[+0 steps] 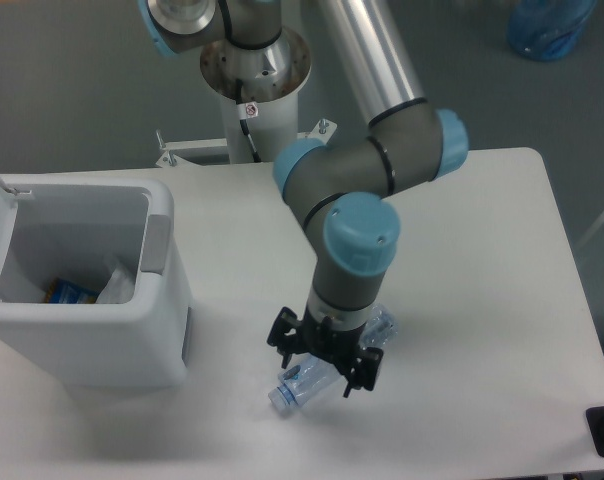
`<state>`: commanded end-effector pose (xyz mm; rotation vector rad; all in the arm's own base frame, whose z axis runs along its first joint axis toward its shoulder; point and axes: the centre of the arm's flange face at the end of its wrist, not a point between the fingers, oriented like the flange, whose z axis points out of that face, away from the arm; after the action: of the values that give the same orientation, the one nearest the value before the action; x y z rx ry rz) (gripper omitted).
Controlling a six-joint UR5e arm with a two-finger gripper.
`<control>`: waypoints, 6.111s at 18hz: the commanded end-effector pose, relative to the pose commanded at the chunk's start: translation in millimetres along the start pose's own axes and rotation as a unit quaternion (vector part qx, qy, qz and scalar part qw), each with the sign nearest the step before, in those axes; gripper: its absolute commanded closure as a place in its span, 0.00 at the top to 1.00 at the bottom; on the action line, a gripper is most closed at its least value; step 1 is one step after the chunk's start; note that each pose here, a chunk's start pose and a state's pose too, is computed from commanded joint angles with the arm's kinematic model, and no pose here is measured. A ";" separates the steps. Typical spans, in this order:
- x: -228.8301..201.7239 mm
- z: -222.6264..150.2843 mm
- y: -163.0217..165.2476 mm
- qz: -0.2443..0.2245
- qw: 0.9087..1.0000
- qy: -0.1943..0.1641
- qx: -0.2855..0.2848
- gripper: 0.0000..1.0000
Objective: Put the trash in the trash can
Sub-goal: 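Move the gripper down over the clear plastic water bottle, then close the gripper around the bottle's cap end, then lift the bottle and carry it above the trash bin, then lower the bottle into the bin and open the gripper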
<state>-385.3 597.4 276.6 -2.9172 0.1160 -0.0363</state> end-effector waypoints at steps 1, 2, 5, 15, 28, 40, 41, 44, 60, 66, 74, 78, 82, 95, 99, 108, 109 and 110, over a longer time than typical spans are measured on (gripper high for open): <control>-0.5 5.6 -0.5 0.000 1.000 0.002 -0.002 1.00; -0.1 9.9 -1.8 0.001 1.000 0.003 -0.004 1.00; 8.0 23.7 -10.5 0.011 1.000 0.005 -0.009 1.00; 31.2 77.7 -28.4 0.058 0.995 -0.023 -0.083 0.96; 28.3 95.5 -27.5 0.055 0.994 -0.014 -0.091 0.28; -2.6 36.4 -25.5 0.033 0.998 -0.028 -0.036 0.00; -7.5 20.3 -23.2 0.025 0.999 -0.021 -0.014 0.00; -17.1 -22.4 -19.3 0.008 0.999 -0.005 0.050 0.00; -0.6 -239.6 -22.0 -0.044 0.950 0.045 0.307 0.00; 21.5 -295.1 -23.2 -0.037 0.922 0.084 0.376 0.00; 53.4 -348.0 -21.5 -0.038 0.878 0.163 0.448 0.00; 66.3 -363.5 -21.6 -0.021 0.852 0.210 0.479 0.00; 77.6 -368.2 -20.3 -0.009 0.835 0.242 0.495 0.00; 120.5 -351.0 -18.7 0.057 0.792 0.297 0.531 0.00; 133.2 -327.9 -19.8 0.086 0.789 0.291 0.534 0.00; 149.7 -305.0 -18.7 0.096 0.793 0.293 0.525 0.00; 150.4 -300.5 -18.1 0.097 0.794 0.292 0.525 0.00; 150.4 -294.8 -16.7 0.100 0.794 0.291 0.525 0.01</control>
<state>-244.0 536.9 570.1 -1.6751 0.3626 -0.7141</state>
